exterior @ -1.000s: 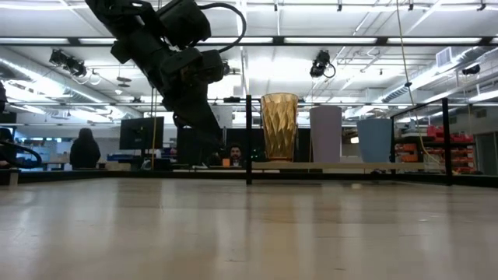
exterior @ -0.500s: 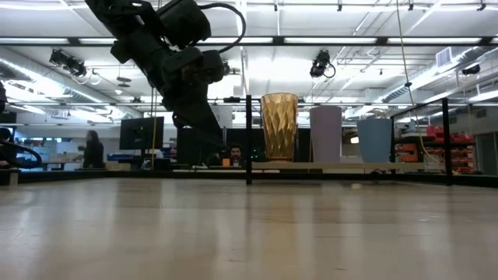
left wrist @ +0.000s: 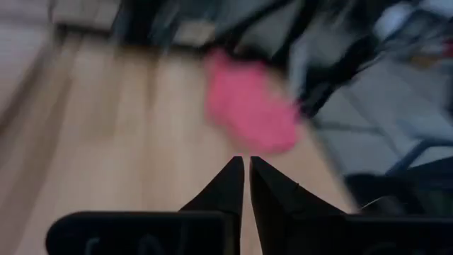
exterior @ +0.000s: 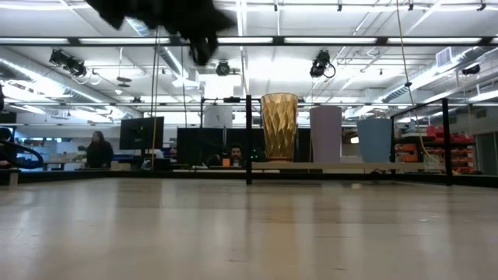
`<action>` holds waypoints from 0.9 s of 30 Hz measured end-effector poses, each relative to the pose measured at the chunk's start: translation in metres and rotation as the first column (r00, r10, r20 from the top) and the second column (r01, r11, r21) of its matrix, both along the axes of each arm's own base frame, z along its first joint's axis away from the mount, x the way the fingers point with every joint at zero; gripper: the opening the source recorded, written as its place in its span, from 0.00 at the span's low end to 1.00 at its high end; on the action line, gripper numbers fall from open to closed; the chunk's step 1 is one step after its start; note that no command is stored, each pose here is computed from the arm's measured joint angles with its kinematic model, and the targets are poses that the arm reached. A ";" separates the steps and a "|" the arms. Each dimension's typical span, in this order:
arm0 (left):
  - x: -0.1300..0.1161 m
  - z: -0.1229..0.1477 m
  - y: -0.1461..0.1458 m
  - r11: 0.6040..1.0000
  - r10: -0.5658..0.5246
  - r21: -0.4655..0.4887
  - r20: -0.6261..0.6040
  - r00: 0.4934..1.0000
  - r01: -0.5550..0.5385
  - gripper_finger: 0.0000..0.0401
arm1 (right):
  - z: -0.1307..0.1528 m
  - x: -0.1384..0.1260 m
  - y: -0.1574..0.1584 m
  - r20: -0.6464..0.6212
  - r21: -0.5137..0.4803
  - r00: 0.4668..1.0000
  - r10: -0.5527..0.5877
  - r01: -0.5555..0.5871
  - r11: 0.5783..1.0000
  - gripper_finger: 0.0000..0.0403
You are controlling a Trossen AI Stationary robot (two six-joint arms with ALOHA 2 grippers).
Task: Stack small to large cups/mugs on shelf
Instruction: Return to Home Position
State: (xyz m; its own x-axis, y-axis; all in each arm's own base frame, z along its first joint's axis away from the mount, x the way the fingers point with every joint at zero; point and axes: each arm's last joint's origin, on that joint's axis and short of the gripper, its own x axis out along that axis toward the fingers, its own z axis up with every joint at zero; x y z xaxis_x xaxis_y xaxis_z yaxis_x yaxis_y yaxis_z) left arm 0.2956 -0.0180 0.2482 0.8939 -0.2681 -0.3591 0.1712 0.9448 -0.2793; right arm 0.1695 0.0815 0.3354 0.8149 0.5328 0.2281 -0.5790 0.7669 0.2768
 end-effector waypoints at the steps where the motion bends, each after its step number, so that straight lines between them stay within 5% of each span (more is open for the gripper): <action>1: -0.007 0.014 -0.002 1.000 -0.023 0.013 0.066 0.998 0.022 0.08 | 0.004 -0.002 0.000 0.029 -0.003 0.999 0.013 -0.013 1.000 0.22; 7: -0.072 0.086 0.009 0.996 -0.021 0.089 0.340 0.940 -0.010 0.06 | 0.030 -0.027 -0.008 0.167 -0.028 0.978 0.124 -0.121 0.992 0.22; 11: -0.126 0.112 0.020 0.992 0.038 0.095 0.417 0.908 -0.085 0.06 | 0.036 -0.049 -0.017 0.186 -0.036 0.973 0.134 -0.130 0.991 0.22; 17: -0.177 0.124 0.024 0.985 0.088 0.090 0.480 0.873 -0.149 0.09 | 0.044 -0.080 -0.033 0.269 -0.022 0.961 0.072 -0.068 0.997 0.22; 27: -0.213 0.122 0.022 0.981 0.113 0.088 0.480 0.870 -0.175 0.06 | 0.048 -0.110 -0.047 0.336 0.004 0.940 0.056 -0.061 0.998 0.22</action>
